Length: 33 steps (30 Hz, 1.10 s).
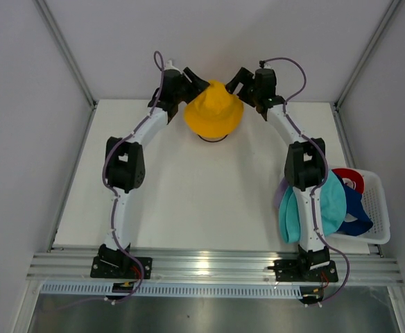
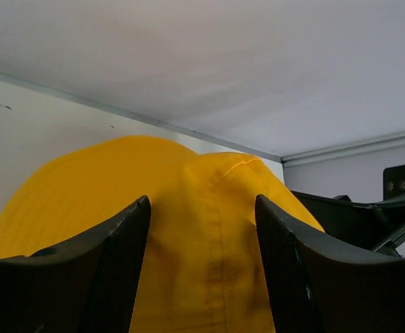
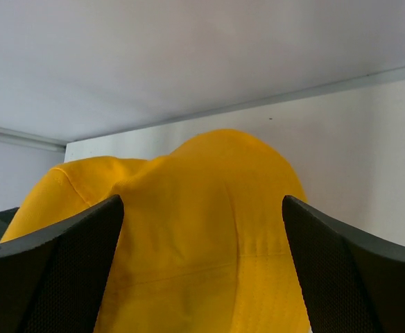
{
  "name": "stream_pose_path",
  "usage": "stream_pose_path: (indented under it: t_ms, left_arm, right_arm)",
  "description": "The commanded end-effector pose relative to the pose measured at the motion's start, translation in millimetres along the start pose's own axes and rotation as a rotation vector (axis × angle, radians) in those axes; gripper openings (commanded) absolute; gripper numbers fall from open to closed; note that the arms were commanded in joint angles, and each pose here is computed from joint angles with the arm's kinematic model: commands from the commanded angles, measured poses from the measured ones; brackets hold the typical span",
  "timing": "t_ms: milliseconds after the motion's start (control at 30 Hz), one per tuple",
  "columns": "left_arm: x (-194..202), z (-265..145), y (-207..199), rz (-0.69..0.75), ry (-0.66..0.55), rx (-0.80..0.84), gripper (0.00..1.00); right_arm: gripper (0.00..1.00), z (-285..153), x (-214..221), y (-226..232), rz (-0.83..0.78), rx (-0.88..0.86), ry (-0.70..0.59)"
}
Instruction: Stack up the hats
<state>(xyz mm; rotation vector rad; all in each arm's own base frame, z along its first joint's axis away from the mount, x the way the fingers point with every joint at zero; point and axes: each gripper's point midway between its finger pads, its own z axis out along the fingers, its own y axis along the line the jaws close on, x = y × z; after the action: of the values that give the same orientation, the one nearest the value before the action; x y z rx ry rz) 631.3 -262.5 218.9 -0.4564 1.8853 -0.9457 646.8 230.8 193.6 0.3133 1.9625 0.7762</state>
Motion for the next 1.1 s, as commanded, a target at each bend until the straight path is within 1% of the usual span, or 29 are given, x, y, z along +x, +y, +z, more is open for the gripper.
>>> stream_pose_path:
  t_ms: [0, 67, 233, 267, 300, 333, 367, 400, 433, 467, 500, 533, 567, 600, 633, 667, 700, 733, 767, 800, 833, 867, 900, 933, 1033, 1067]
  left_arm:
    - [19.0, -15.6, -19.9, 0.028, 0.062, 0.038, 0.64]
    - [42.5, -21.6, -9.7, 0.032, 0.121, 0.012, 0.61]
    - [71.2, -53.4, -15.5, 0.025, 0.181, -0.006, 0.6]
    - [75.5, -59.1, -23.1, 0.03, 0.188, -0.002, 0.59]
    - [81.0, -65.7, -22.2, 0.027, 0.204, -0.022, 0.58]
    - [82.0, -78.2, -29.4, 0.028, 0.204, -0.024, 0.58]
    - [89.6, -85.1, -20.9, 0.027, 0.214, -0.049, 0.58]
    - [87.7, -91.3, -27.1, 0.028, 0.202, -0.04, 0.58]
    - [95.9, -99.2, -16.1, 0.023, 0.211, -0.066, 0.58]
    - [86.3, -113.7, -32.6, 0.029, 0.181, -0.032, 0.58]
    - [103.4, -122.7, -7.5, 0.024, 0.201, -0.086, 0.58]
    - [100.0, -129.1, -12.6, 0.023, 0.183, -0.065, 0.58]
    - [99.1, -136.4, -14.9, 0.024, 0.174, -0.06, 0.58]
    - [106.7, -153.1, -3.2, 0.022, 0.18, -0.088, 0.58]
    - [100.9, -158.4, -9.5, 0.025, 0.15, -0.066, 0.57]
    - [104.4, -166.0, -12.2, 0.035, 0.147, -0.063, 0.57]
    - [105.0, -180.2, -14.0, 0.051, 0.139, -0.06, 0.57]
    - [108.4, -187.7, -6.7, 0.065, 0.129, -0.089, 0.57]
    - [120.8, -197.2, -2.5, 0.087, 0.142, -0.118, 0.57]
    - [119.4, -210.3, -1.3, 0.111, 0.117, -0.135, 0.57]
    - [130.7, -220.0, -3.7, 0.128, 0.135, -0.146, 0.57]
    - [139.0, -228.5, 2.6, 0.13, 0.141, -0.167, 0.57]
    - [141.8, -235.7, 2.8, 0.13, 0.137, -0.175, 0.57]
    - [151.6, -250.2, 12.7, 0.134, 0.14, -0.198, 0.57]
    - [155.7, -272.9, 19.7, 0.109, 0.124, -0.214, 0.57]
    - [157.8, -278.1, 28.4, 0.106, 0.121, -0.232, 0.57]
  right_arm:
    - [1.0, -5.0, 9.9, 29.6, -0.014, -0.076, 0.025]
    - [0.99, -9.4, 16.2, 29.8, -0.012, -0.064, 0.045]
    - [0.99, -25.9, 33.3, 25.7, 0.01, -0.008, 0.097]
    - [0.99, -28.2, 36.4, 26.7, 0.011, -0.006, 0.109]
    - [0.99, -31.8, 43.3, 25.0, 0.009, 0.011, 0.135]
    - [0.99, -37.5, 46.7, 28.7, 0.001, 0.014, 0.148]
    - [0.99, -41.1, 51.3, 28.4, -0.008, 0.022, 0.163]
    - [0.98, -45.8, 58.0, 27.6, -0.013, 0.035, 0.185]
    - [0.98, -56.4, 64.1, 30.5, -0.031, 0.042, 0.196]
    - [0.99, -62.0, 68.0, 31.0, -0.04, 0.046, 0.201]
    - [0.99, -68.4, 67.5, 34.3, -0.042, 0.04, 0.191]
    - [0.99, -74.5, 70.2, 33.9, -0.035, 0.045, 0.19]
    - [0.99, -90.8, 77.0, 33.5, -0.029, 0.049, 0.197]
    - [0.99, -98.8, 79.4, 33.9, -0.022, 0.048, 0.195]
    - [0.99, -105.2, 78.2, 37.8, -0.007, 0.034, 0.176]
    - [0.99, -114.3, 97.7, 27.9, 0.001, 0.055, 0.209]
    - [0.99, -128.4, 88.9, 39.3, 0.003, 0.035, 0.175]
    - [0.99, -135.9, 94.9, 40.3, 0.002, 0.037, 0.18]
    - [0.99, -144.3, 117.3, 37.8, -0.004, 0.048, 0.216]
    - [0.99, -156.0, 115.0, 44.0, -0.015, 0.053, 0.194]
    - [1.0, -162.7, 121.8, 45.3, -0.021, 0.063, 0.197]
    - [1.0, -170.3, 134.1, 52.5, -0.028, 0.06, 0.211]
    - [0.99, -182.4, 141.3, 50.0, -0.032, 0.074, 0.21]
    - [1.0, -187.6, 146.0, 49.1, -0.035, 0.086, 0.204]
    - [0.99, -208.0, 156.6, 47.5, -0.034, 0.115, 0.2]
    - [1.0, -211.7, 156.4, 46.8, -0.037, 0.122, 0.199]
